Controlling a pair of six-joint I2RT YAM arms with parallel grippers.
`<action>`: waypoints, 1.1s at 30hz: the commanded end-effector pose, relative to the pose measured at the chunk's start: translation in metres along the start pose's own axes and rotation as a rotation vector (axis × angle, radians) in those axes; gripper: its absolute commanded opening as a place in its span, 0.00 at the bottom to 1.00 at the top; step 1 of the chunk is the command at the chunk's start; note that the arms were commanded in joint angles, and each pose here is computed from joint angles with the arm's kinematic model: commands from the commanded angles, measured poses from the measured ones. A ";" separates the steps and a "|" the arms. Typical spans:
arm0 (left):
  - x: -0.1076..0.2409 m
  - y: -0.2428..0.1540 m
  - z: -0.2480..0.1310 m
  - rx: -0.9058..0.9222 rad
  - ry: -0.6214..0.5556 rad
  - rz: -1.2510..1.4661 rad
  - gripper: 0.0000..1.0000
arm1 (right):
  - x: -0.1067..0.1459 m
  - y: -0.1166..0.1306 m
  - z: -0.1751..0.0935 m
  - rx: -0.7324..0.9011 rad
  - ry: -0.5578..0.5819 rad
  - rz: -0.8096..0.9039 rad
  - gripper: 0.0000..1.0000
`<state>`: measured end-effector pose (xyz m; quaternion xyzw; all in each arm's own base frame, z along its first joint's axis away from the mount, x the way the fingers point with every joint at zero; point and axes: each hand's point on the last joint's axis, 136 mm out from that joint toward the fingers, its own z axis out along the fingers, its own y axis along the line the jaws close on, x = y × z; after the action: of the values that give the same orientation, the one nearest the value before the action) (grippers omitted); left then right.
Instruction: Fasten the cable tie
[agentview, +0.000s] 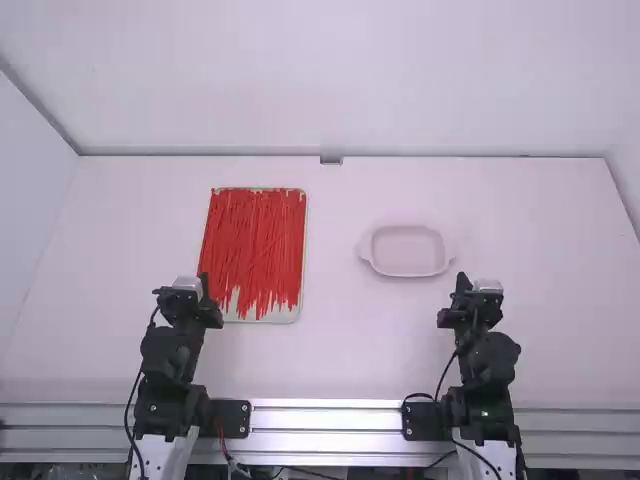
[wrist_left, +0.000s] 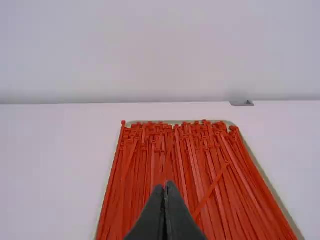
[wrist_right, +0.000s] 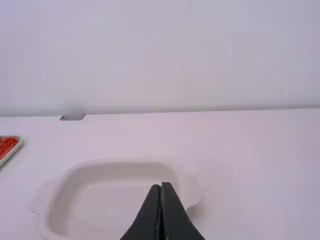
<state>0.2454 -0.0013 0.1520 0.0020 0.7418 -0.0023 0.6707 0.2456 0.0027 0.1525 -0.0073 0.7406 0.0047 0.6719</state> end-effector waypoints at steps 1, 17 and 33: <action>0.000 0.000 0.000 0.000 0.000 0.000 0.00 | 0.000 0.000 0.000 0.002 0.000 -0.002 0.00; -0.019 0.000 -0.001 0.001 0.015 -0.021 0.11 | -0.020 0.005 0.002 -0.031 -0.007 0.035 0.10; -0.045 -0.013 0.016 0.066 0.152 -0.072 0.37 | -0.035 0.016 0.020 -0.098 0.116 0.086 0.37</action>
<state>0.2616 -0.0086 0.1797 -0.0091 0.7931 -0.0359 0.6080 0.2642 0.0168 0.1667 -0.0015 0.7841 0.0625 0.6175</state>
